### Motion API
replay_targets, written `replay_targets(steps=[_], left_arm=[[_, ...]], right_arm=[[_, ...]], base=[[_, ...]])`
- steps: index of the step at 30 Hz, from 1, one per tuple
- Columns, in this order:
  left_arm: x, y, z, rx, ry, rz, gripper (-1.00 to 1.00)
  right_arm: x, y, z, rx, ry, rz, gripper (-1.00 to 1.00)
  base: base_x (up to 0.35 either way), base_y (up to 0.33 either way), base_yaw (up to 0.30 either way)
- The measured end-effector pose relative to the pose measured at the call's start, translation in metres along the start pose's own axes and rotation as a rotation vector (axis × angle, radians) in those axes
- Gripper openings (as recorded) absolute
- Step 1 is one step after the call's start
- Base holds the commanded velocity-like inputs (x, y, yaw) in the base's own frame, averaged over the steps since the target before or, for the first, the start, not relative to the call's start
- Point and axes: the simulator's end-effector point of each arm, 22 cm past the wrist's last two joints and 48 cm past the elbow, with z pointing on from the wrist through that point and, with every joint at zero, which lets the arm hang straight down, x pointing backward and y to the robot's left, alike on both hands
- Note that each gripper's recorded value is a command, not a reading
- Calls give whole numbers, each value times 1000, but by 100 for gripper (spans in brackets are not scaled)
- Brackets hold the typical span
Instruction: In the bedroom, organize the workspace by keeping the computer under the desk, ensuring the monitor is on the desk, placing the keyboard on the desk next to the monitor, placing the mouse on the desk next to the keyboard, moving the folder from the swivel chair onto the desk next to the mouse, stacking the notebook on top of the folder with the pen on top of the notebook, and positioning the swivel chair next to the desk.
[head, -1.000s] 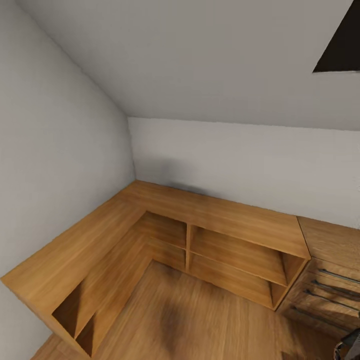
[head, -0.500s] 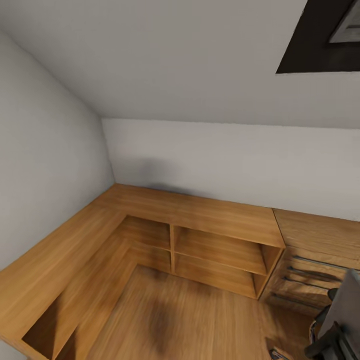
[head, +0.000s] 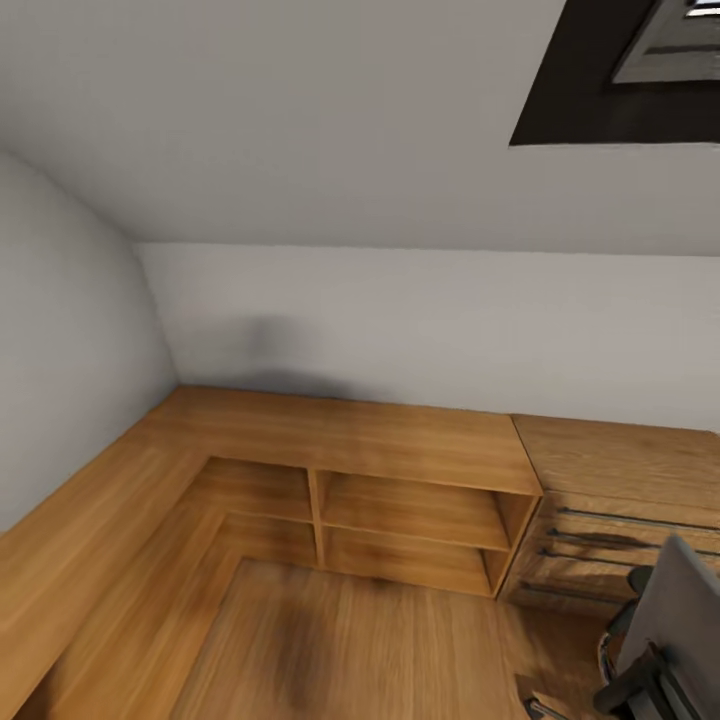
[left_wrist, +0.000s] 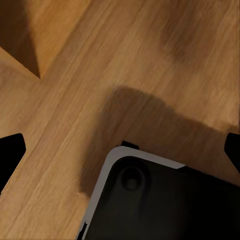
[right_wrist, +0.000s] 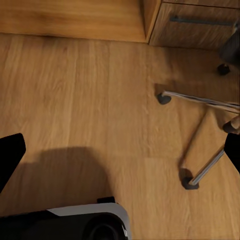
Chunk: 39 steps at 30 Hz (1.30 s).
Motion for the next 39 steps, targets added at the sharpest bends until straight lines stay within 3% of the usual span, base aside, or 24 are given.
replay_targets(steps=[9,20,39], left_arm=[[3,-10,-1,15,4,1,100],[3,-18,-2,48,0,63,100],[4,-17,-1,48,7,64,100]], right_arm=[[0,-1,0,1,0,-1,100],[0,0,0,0,-1,0,100],[0,1,0,-2,-1,-1,100]], base=[[126,26,-268],[281,40,-268],[28,25,-268]])
